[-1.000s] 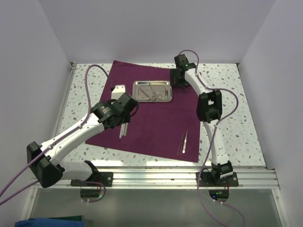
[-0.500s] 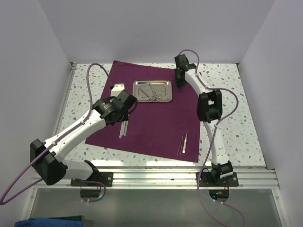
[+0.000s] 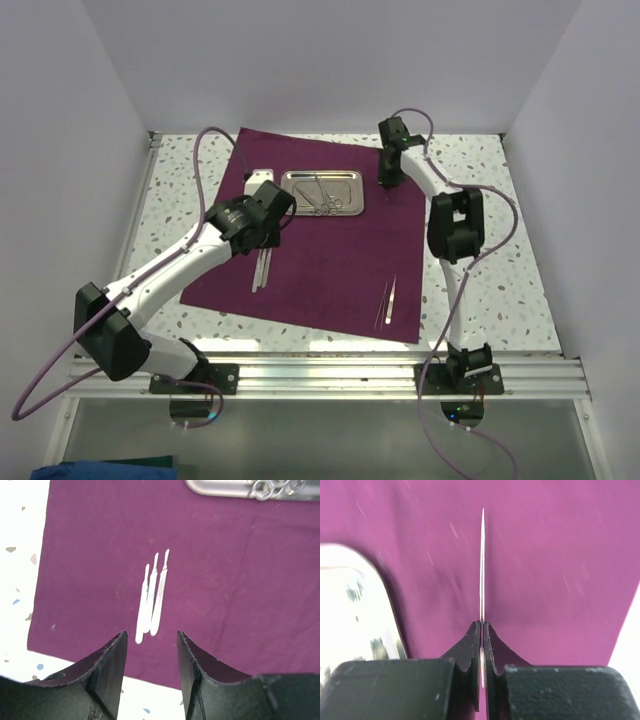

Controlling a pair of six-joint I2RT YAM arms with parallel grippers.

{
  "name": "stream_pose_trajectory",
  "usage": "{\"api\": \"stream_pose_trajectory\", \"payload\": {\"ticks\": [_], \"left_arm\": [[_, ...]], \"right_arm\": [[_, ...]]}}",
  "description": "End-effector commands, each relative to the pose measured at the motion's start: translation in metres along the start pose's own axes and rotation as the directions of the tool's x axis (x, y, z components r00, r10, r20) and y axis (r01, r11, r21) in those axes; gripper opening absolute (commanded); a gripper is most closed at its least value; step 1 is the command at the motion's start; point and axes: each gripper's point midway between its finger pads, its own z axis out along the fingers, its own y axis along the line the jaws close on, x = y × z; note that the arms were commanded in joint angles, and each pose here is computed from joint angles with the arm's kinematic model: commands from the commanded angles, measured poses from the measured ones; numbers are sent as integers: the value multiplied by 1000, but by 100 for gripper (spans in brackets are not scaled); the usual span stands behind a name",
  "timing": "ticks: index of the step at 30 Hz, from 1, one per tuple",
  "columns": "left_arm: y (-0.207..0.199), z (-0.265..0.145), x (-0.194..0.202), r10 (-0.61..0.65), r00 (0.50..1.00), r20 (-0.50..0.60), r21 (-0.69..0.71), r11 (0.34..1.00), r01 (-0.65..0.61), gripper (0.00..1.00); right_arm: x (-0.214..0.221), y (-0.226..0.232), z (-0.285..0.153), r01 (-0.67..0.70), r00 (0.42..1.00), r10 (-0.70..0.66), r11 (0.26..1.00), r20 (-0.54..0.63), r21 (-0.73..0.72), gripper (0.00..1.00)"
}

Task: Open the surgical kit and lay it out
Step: Pick up the medical item from the container, then place the medical item in the surgical kit.

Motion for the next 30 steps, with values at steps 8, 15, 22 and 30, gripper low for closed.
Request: {"api": "stream_pose_trajectory", "payload": {"ticks": [8,15,22,30], "left_arm": [[-50,29,-78,-86,992,91,191,979,67,59],[-76,95,-108,-72,995,71,183,981,58,60],[-104,136,-144,-86,994,61,214,974,71,58],[-133,160,-156,-90,995,49,269,960,73,57]], "right_arm": [[46,19,-170,-199,976,216,947,42,-250,0],[190,44,-197,-224,969,180,931,-169,-288,0],[264,7,-210,-300,934,248,936,-257,-185,0],[301,-4,-211,-344,904,280,925,-324,-162,0]]}}
